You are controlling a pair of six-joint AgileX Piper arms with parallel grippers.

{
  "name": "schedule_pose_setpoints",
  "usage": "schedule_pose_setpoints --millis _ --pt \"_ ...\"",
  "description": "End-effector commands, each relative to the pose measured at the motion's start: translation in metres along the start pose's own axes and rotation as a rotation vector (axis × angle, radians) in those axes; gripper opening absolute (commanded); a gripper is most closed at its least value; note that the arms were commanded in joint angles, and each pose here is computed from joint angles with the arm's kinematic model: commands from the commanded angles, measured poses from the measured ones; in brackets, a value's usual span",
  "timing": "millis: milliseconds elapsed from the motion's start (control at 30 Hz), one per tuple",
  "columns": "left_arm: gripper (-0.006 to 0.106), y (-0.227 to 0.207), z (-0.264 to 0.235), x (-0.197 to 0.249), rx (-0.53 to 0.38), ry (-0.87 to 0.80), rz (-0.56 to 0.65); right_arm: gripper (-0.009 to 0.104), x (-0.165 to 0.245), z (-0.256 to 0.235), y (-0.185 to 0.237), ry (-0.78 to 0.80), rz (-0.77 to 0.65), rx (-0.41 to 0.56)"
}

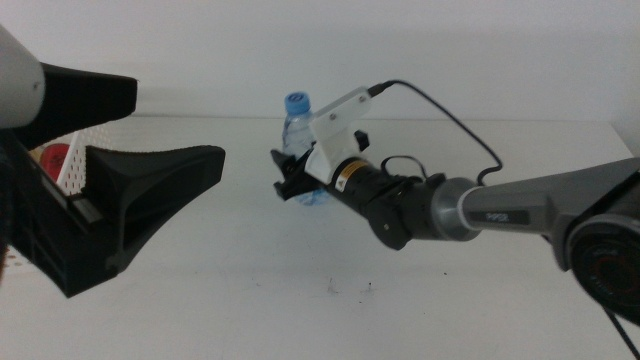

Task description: Use arms to grab the bottles and put them into the dustbin to the left of the table.

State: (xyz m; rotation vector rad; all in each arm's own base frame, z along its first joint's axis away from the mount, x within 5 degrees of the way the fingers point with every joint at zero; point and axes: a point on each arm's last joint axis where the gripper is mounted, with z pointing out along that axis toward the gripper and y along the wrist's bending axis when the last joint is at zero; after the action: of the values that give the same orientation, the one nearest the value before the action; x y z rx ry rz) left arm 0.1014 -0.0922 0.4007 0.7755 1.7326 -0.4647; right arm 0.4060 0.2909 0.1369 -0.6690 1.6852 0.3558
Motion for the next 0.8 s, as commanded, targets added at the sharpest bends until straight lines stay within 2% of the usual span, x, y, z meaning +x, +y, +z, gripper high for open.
schedule_pose_setpoints --millis 0,200,467,533,767 --pt "0.094 0.000 -0.003 -0.004 0.002 -0.024 0.004 -0.002 -0.013 0.003 0.007 -0.076 -0.005 -0.007" --pt "0.094 0.000 -0.003 -0.004 0.002 -0.024 0.004 0.001 -0.002 0.006 0.011 -0.052 -0.005 -0.016" --pt "0.094 0.000 -0.003 -0.004 0.002 -0.024 0.004 0.061 0.004 0.005 0.012 0.009 0.065 -0.023" --pt "0.094 0.000 -0.003 -0.004 0.002 -0.024 0.004 0.071 0.002 0.003 0.012 0.019 0.065 -0.024" --pt "0.094 0.000 -0.003 -0.004 0.002 -0.024 0.004 0.073 -0.015 -0.027 0.009 0.098 0.064 -0.030"
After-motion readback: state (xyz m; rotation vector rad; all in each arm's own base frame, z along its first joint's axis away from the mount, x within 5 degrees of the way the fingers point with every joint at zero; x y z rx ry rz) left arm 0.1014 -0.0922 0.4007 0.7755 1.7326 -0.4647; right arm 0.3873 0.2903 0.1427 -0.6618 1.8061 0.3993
